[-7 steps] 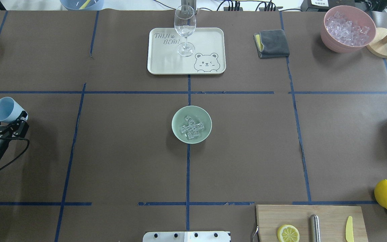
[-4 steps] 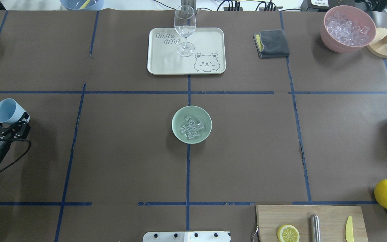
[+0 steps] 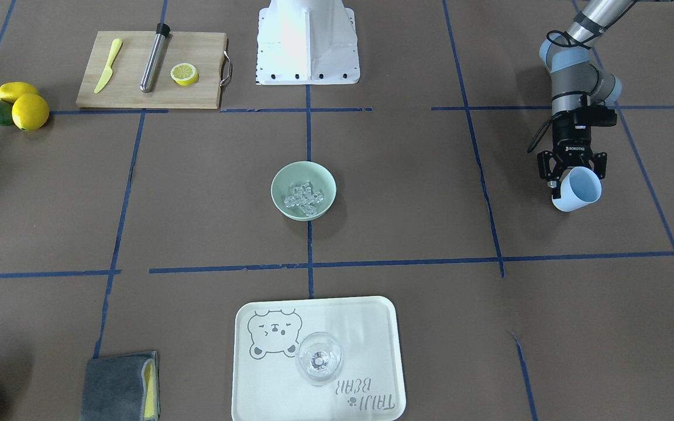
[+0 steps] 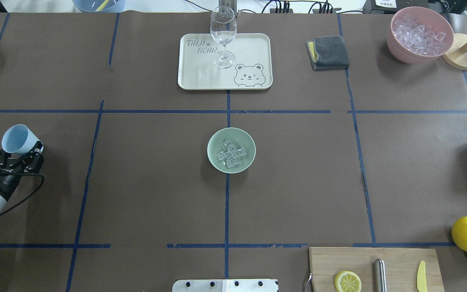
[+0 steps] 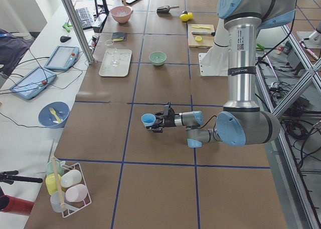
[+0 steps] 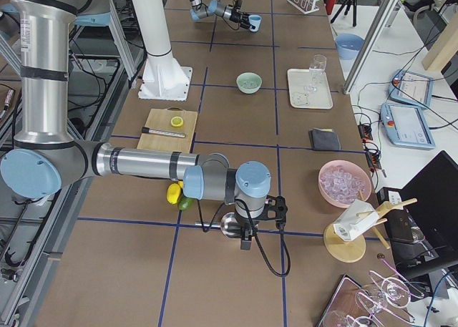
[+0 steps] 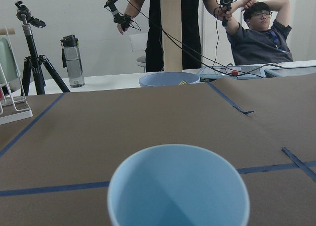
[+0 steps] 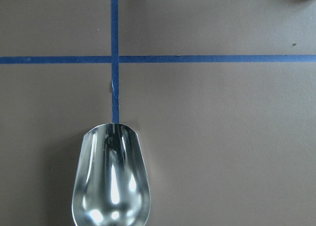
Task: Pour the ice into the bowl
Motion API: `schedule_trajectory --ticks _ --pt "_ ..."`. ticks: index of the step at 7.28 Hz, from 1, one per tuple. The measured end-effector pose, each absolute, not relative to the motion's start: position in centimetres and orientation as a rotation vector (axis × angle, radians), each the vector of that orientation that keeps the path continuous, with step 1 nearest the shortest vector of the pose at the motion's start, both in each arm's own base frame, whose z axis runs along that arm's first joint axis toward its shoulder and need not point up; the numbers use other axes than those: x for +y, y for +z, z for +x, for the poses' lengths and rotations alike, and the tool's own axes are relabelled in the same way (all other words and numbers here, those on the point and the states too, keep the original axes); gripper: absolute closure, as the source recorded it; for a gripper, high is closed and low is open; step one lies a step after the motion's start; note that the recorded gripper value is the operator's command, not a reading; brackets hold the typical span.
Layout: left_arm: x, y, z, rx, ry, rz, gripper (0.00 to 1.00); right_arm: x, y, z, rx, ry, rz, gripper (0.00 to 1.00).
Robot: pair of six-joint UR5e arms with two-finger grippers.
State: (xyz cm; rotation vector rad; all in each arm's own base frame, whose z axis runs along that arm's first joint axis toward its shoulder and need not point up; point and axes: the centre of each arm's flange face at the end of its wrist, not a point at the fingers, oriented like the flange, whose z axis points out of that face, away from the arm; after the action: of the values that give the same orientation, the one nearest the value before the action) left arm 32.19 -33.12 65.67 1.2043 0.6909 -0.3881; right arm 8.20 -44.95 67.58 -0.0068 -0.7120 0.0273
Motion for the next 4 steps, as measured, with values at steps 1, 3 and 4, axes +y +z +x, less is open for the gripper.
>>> schedule_trajectory --ticks 1,3,4 --pt "-33.1 65.71 32.18 0.691 -0.388 1.204 0.0 -44.95 67.59 8.19 -0.712 0.027 -0.007 0.0" --pt "-33.04 65.68 32.05 0.692 -0.393 1.209 0.0 -44.95 67.59 8.19 -0.712 0.027 -0.007 0.0" --pt "-33.06 65.55 31.92 0.692 -0.401 1.216 0.0 -44.94 67.59 8.2 -0.712 0.027 -0.007 0.0"
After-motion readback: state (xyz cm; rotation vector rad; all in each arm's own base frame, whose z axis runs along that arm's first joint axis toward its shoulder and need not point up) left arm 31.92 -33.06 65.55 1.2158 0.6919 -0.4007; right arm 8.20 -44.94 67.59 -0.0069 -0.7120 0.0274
